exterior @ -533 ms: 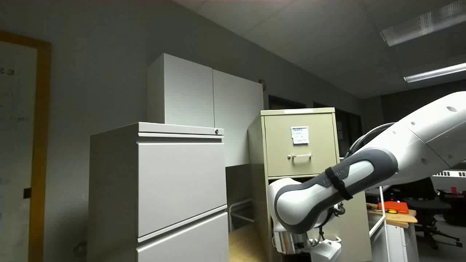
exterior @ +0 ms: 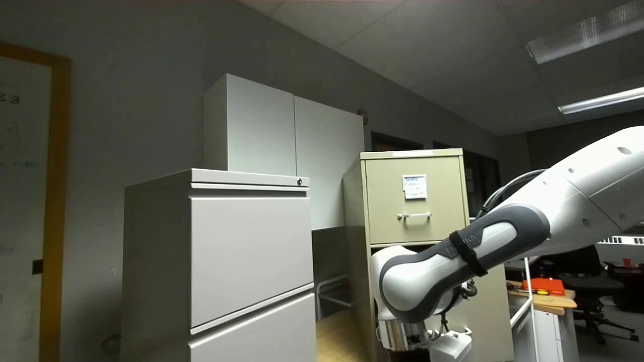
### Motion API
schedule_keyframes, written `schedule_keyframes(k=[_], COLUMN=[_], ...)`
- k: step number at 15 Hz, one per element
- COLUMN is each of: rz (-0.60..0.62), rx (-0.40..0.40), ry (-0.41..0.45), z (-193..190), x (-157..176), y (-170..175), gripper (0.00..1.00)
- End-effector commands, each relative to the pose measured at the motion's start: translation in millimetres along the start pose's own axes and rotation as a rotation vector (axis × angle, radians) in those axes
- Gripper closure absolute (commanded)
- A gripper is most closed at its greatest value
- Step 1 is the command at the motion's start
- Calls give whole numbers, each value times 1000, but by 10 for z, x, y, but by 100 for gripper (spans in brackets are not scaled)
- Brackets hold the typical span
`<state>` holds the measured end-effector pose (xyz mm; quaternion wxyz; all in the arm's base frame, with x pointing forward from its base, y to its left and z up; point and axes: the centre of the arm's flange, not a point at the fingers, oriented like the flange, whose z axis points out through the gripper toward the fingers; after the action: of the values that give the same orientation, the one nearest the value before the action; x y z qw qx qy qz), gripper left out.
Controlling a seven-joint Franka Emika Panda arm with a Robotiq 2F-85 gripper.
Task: Close the bottom drawer of the filing cabinet on the right
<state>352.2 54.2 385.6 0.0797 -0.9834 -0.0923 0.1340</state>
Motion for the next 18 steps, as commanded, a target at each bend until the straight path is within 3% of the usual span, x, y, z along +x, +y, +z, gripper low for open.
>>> schedule_keyframes(k=[1, 2, 5, 13, 18], rz=[32, 54, 138, 426, 618], rx=[-8, -16, -19, -46, -87], ry=[52, 95, 252, 593, 713], z=[-53, -84, -271, -707, -739], x=[39, 66, 144, 54, -156], y=[-18, -6, 101, 884, 1416], gripper=[5, 25, 36, 98, 100])
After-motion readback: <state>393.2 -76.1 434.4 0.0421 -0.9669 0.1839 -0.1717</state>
